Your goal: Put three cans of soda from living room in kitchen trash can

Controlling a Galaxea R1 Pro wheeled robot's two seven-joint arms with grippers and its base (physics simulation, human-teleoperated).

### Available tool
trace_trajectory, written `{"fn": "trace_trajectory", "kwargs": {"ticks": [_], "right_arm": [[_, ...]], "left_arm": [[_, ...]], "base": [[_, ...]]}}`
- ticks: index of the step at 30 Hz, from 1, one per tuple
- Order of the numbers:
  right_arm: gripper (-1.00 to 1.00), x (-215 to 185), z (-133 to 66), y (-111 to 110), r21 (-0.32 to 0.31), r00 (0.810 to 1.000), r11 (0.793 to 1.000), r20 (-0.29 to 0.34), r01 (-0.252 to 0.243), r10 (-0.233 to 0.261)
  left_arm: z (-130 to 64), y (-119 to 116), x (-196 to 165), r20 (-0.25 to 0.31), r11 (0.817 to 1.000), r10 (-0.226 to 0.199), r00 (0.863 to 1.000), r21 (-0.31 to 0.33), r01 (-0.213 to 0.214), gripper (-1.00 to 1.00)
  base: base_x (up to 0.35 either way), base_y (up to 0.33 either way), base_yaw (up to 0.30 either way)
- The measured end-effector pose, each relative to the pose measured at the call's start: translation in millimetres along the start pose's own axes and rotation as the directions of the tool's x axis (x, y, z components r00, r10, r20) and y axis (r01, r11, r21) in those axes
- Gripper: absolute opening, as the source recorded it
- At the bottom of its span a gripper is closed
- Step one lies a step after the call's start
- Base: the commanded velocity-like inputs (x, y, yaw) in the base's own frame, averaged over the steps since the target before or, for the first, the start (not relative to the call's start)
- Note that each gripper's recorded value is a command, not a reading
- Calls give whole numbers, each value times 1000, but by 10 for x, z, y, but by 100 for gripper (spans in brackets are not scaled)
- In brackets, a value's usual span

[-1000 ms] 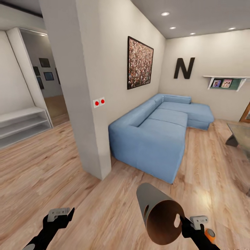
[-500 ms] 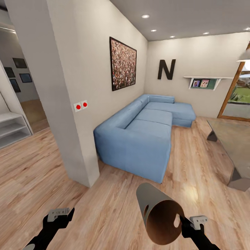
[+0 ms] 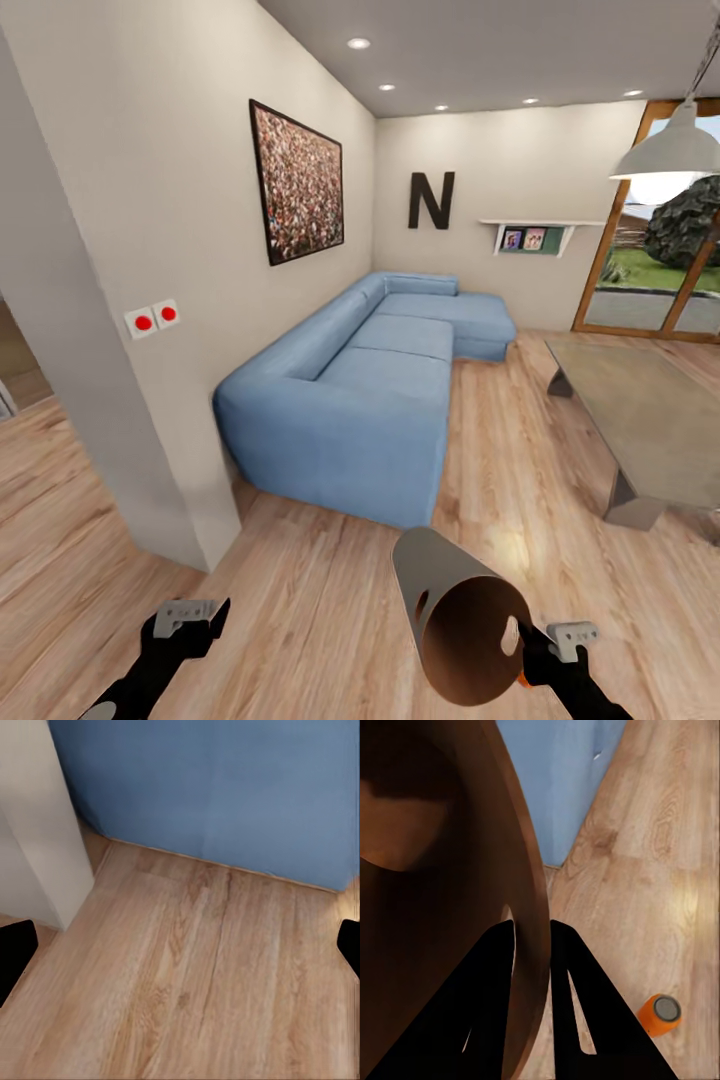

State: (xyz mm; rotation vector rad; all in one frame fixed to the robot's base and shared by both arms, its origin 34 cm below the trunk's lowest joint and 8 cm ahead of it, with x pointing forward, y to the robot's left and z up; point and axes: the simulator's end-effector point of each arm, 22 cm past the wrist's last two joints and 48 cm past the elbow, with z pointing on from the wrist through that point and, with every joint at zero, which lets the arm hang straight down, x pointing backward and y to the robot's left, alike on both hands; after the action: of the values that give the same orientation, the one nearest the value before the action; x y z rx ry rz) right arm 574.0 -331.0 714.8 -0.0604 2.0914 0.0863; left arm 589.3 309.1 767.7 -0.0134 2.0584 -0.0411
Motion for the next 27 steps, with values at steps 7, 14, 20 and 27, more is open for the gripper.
{"fn": "trace_trajectory", "kwargs": {"ticks": [7,14,20,27], "right_arm": [[-100,38,7,-13,6,1000,1000,-11,-2,2],[-100,60,11,-48,17,999,999,-13,-39,39],[-100,76,12,-82,28,997,997,-11,-77,77],[-100,114,17,-83,31,996,996,-18,-86,86]], "left_arm": [[7,-4,27,-4,1000,1,1000,1,-1,100],[15,-2,62,-11,1000,1,1000,0,-1,100],[22,-2,94,-18,1000,1,1000,0,-1,100],[31,-44,139,-28,1000,6,1000,10,-6,100]], "base": [[260,-177,-187],[261,-177,-178],[259,-181,-177],[152,-239,-176]]}}
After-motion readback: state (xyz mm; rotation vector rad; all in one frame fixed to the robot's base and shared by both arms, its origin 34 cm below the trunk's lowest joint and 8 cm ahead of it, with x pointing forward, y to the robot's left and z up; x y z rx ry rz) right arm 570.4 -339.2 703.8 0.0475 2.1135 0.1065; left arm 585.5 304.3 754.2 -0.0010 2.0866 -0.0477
